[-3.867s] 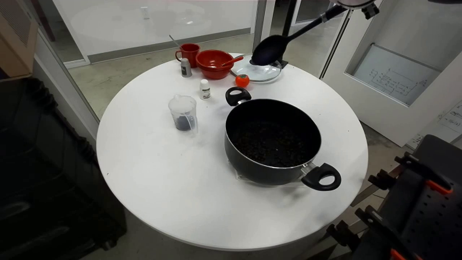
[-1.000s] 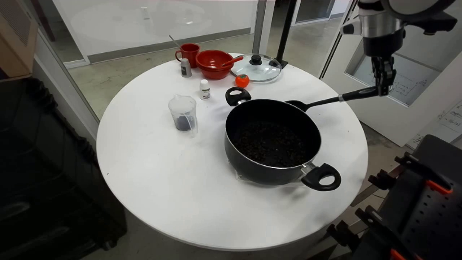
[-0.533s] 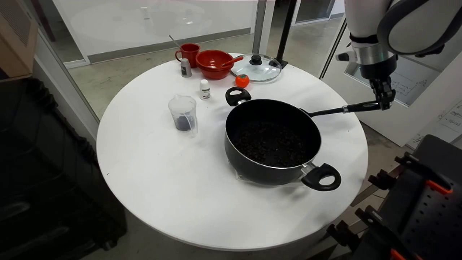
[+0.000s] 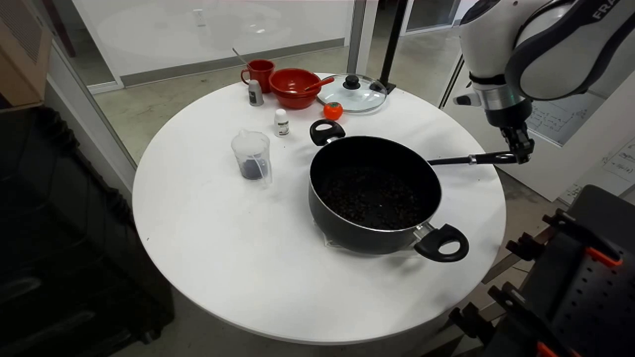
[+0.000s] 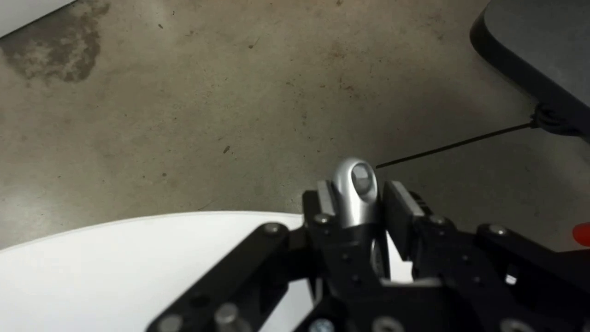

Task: Use the dishing spoon to mix in the pot

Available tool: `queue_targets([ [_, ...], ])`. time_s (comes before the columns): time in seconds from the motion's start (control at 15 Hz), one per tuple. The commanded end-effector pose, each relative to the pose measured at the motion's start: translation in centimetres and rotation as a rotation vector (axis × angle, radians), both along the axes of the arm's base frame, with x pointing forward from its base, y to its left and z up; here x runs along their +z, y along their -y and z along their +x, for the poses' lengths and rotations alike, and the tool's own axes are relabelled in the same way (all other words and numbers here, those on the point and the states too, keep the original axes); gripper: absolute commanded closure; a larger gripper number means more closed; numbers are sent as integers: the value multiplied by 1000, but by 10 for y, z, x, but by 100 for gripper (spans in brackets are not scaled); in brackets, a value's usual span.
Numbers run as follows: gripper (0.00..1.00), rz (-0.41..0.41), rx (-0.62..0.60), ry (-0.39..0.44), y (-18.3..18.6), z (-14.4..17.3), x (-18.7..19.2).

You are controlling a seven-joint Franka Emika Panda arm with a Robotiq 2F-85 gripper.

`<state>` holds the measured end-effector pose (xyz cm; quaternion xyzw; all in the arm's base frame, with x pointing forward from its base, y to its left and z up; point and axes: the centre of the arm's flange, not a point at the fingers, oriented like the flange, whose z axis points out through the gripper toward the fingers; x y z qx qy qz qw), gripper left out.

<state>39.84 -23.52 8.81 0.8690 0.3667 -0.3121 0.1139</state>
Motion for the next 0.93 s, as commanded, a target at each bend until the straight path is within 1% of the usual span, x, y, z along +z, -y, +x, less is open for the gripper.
queue_targets([
  [0.0,92,109,29,16,0,18,-4],
  [0.27,92,257,14,48,2,36,-1],
  [0.47,92,347,5,71,9,43,3],
  [0.53,92,362,0,84,12,45,4],
  [0.67,92,356,-15,121,18,47,5],
  [0.87,92,403,-16,180,24,51,17],
])
